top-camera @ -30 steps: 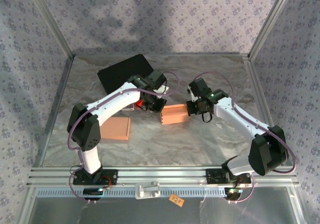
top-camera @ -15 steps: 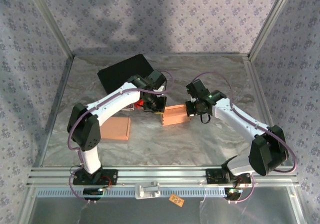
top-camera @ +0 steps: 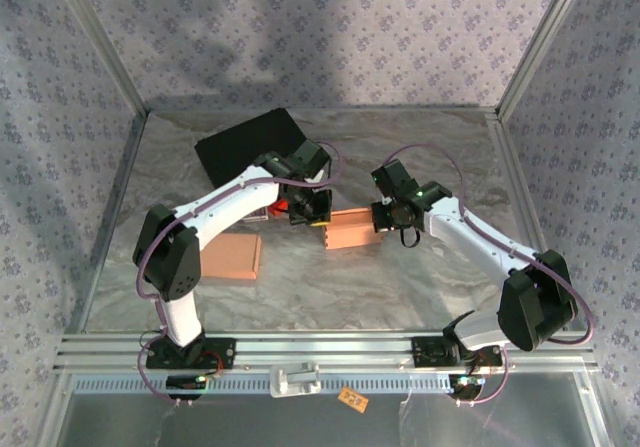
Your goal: Fold the paper box
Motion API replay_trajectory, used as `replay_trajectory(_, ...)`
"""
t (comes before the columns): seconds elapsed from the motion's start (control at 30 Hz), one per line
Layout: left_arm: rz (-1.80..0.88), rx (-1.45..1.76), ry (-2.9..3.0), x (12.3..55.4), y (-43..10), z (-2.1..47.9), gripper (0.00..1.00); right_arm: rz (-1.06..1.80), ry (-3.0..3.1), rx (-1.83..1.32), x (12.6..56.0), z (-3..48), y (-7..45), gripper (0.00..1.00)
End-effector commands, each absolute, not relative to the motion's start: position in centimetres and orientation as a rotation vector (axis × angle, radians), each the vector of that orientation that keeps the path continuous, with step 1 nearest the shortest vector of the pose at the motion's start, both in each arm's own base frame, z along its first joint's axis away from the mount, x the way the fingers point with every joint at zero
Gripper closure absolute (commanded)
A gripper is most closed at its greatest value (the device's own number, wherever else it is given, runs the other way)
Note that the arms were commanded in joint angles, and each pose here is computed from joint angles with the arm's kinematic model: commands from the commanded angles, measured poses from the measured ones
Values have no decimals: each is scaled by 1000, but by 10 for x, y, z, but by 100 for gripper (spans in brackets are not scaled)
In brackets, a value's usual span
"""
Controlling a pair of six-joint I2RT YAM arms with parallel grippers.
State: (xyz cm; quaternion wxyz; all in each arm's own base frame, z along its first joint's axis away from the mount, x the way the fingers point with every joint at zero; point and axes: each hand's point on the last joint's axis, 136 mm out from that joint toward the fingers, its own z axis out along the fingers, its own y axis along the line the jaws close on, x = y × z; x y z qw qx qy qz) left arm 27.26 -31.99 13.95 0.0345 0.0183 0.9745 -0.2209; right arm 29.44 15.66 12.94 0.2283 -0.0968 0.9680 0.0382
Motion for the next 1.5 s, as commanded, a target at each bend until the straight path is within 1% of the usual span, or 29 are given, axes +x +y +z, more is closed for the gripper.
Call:
replay_trajectory(0.0, -707, 51, 3016, 269, -322, 134, 100, 134, 2685, -276, 285, 127, 161, 100)
replay_trajectory(0.3, -658, 161, 2983, 263, -313, 111, 100, 126, 2683, -313, 279, 117, 157, 100)
replay_trajectory(0.4, -622, 188, 2978, 260, -310, 107, 100, 131, 2675, -302, 277, 123, 155, 100)
replay_trajectory(0.43, -617, 194, 2981, 260, -309, 106, 100, 141, 2667, -293, 277, 127, 156, 99)
replay_trajectory(0.53, -607, 198, 2988, 257, -309, 104, 100, 211, 2655, -234, 275, 145, 159, 84)
replay_trajectory(0.63, -601, 193, 2987, 258, -310, 104, 100, 308, 2663, -153, 268, 159, 164, 67)
replay_trajectory(0.7, -600, 192, 2984, 259, -310, 105, 100, 363, 2672, -56, 261, 166, 162, 58)
replay_trajectory(0.77, -599, 195, 2984, 260, -311, 105, 100, 427, 2666, 45, 255, 173, 160, 54)
replay_trajectory(0.83, -598, 196, 2984, 260, -312, 105, 100, 490, 2660, 214, 248, 179, 154, 49)
replay_trajectory(0.93, -596, 198, 2985, 260, -312, 104, 100, 628, 2564, 539, 258, 189, 142, 42)
replay_trajectory(1.03, -604, 196, 2984, 260, -314, 105, 100, 837, 2466, 897, 276, 187, 139, 39)
replay_trajectory(1.07, -604, 199, 2984, 260, -314, 105, 100, 941, 2427, 974, 284, 188, 145, 39)
replay_trajectory(1.13, -602, 199, 2984, 260, -314, 106, 100, 1015, 2376, 1078, 295, 190, 150, 38)
replay_trajectory(1.27, -597, 197, 2986, 260, -314, 105, 100, 1057, 2388, 1202, 304, 177, 154, 38)
replay_trajectory(1.47, -600, 200, 2982, 261, -315, 107, 100, 966, 2508, 1311, 287, 146, 146, 41)
